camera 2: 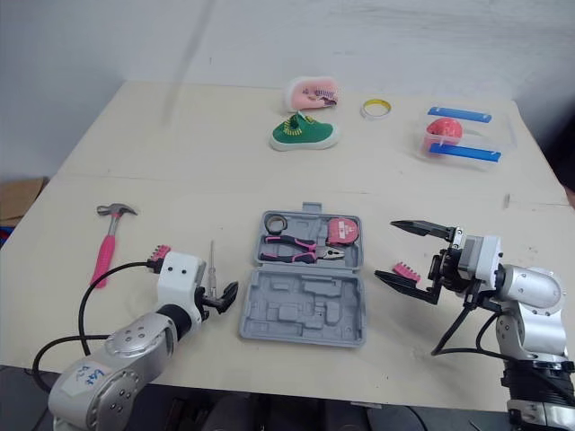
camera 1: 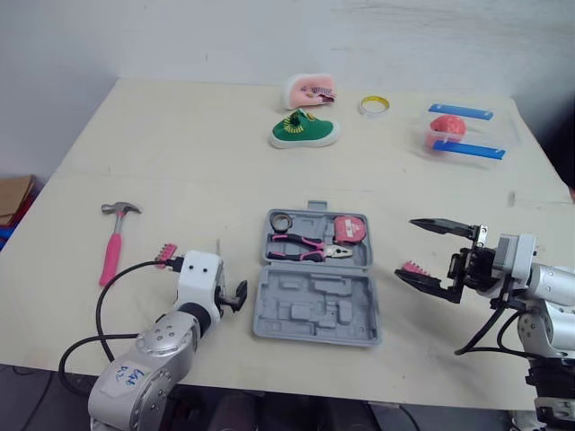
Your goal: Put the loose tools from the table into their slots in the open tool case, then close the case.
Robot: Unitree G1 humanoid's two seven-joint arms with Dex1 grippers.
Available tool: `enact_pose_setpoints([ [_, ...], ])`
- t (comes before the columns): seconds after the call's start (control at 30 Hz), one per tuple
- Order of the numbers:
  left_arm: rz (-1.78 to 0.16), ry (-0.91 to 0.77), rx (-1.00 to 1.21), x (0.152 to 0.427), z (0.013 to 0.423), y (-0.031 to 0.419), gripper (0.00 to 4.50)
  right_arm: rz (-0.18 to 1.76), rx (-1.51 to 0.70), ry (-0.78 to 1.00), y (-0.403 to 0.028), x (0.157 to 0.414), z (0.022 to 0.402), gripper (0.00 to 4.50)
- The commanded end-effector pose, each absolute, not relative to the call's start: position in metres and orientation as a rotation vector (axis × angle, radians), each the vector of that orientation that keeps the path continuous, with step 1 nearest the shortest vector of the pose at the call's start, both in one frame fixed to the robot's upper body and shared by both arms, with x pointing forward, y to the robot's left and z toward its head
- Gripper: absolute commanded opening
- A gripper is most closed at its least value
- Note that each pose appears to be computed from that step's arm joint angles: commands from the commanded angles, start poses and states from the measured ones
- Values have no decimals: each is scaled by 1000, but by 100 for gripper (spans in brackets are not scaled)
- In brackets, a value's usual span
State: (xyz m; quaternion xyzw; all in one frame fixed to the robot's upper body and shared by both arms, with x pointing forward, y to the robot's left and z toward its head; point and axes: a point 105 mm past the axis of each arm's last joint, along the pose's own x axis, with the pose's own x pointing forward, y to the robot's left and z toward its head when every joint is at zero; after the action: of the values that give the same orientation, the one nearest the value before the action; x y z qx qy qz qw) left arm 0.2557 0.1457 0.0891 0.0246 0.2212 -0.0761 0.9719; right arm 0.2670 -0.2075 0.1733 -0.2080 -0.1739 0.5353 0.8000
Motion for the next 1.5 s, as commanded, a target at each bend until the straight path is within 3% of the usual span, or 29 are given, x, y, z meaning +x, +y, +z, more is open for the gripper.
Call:
enact_pose_setpoints([
  [0.03, -152, 529, 49, 249, 69, 144, 274, 1183, -494, -415, -205, 259, 183, 450],
  [0.27, -85, 539, 24, 251, 66, 160, 1, 1273, -463, -436, -191, 245, 182, 450],
  [0.57, -157, 376, 119, 268, 95, 165, 1, 1287, -438, -440, -185, 239, 185, 450],
  [0.8, -570, 138, 328, 268, 154, 152, 1, 1231, -510, -394, -203, 246, 186, 450],
  [0.9, -860, 68, 447, 259, 174, 137, 1, 1207, -518, -374, -210, 247, 184, 450],
  [1.03, -1202, 86, 521, 246, 188, 116, 1, 1166, -541, -351, -218, 252, 180, 450],
  [1.17, -1412, 135, 635, 242, 187, 100, 1, 1154, -543, -343, -221, 252, 178, 450],
  [1.5, -1441, 237, 943, 284, 171, 53, 1, 1134, -510, -303, -219, 239, 167, 450],
])
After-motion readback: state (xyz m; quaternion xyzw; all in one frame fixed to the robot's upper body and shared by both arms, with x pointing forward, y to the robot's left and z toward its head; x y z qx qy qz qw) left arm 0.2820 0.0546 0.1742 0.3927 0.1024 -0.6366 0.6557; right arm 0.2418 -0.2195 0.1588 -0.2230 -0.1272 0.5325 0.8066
